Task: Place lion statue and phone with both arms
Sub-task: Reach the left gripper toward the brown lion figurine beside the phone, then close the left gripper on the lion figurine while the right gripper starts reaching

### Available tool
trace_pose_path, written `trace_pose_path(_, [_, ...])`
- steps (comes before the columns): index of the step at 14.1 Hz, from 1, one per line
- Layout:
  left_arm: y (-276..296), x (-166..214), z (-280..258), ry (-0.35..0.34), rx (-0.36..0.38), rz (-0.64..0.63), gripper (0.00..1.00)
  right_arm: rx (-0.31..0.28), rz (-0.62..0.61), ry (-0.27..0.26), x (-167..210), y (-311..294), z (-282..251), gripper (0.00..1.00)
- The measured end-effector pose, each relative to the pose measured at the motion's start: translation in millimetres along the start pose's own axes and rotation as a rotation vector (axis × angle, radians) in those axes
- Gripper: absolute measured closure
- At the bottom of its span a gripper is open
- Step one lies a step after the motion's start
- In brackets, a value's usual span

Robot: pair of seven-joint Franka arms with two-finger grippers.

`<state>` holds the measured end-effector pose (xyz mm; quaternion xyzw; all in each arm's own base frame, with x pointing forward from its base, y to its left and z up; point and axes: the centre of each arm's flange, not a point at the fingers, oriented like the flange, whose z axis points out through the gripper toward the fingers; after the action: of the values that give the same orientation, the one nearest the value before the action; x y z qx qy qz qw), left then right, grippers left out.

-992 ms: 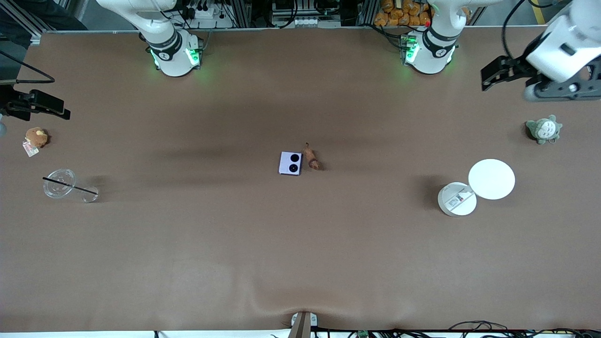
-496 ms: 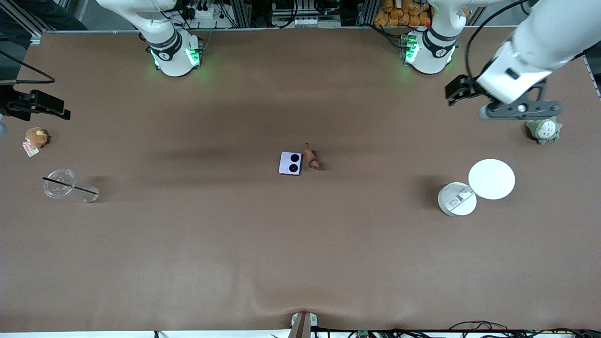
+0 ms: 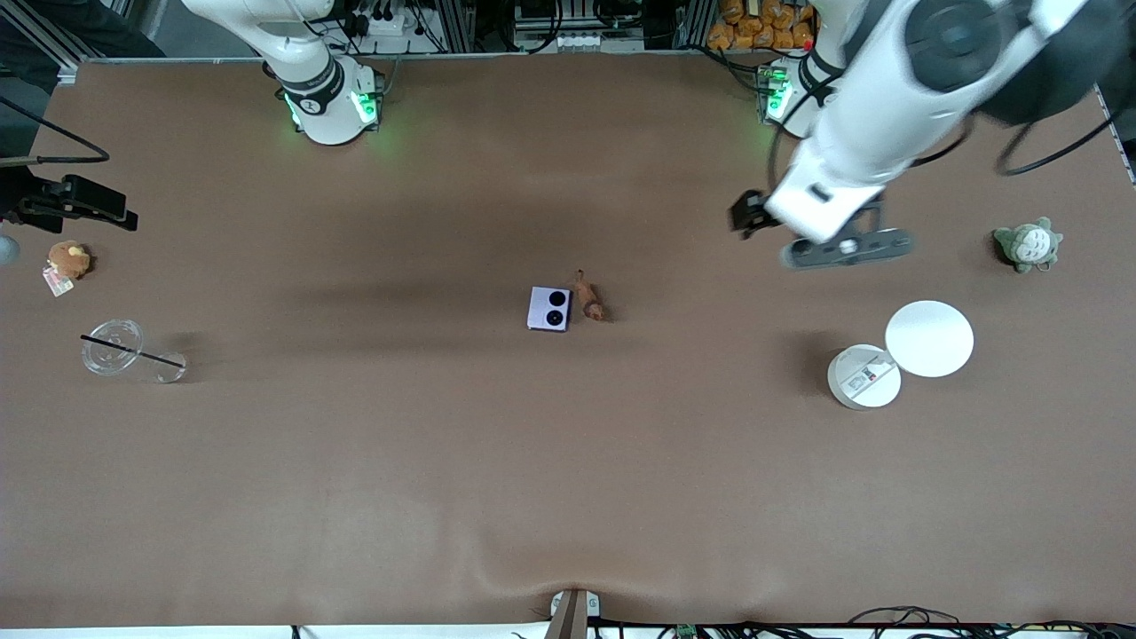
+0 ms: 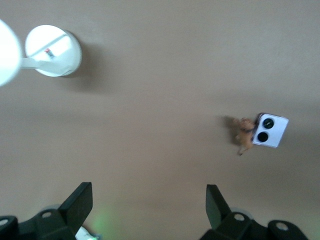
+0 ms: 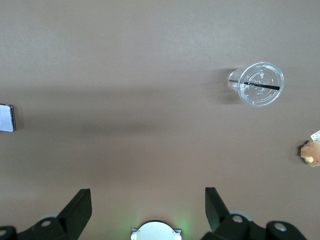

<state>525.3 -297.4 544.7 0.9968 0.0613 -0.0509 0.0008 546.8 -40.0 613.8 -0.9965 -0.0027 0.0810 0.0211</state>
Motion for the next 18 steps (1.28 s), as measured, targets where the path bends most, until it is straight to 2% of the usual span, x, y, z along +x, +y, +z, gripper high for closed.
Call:
trace_pose_path(5, [79.9, -13.5, 56.4, -0.006, -0.021, -0.126, 0.0, 0.0, 0.001, -0.004, 1.4, 0.5, 2.1, 0.0])
trace_pose_path(11, [172.6, -39.9, 124.9, 0.041, 0.017, -0.282, 0.0, 0.001, 0.0, -0.003, 1.7, 0.1, 2.2, 0.0])
trace_pose_path(14, [191.7, -36.3, 188.2, 0.069, 0.06, -0.389, 0.0, 0.001, 0.002, -0.004, 1.7, 1.0, 2.4, 0.0])
trace_pose_path(16, [197.3, -36.4, 228.1, 0.048, 0.095, -0.43, 0.0, 0.001, 0.002, -0.004, 1.9, 1.0, 2.7, 0.0])
trace_pose_path(18, [201.6, -34.1, 254.1, 0.042, 0.094, -0.472, 0.0, 0.001, 0.002, -0.004, 1.9, 1.0, 2.7, 0.0])
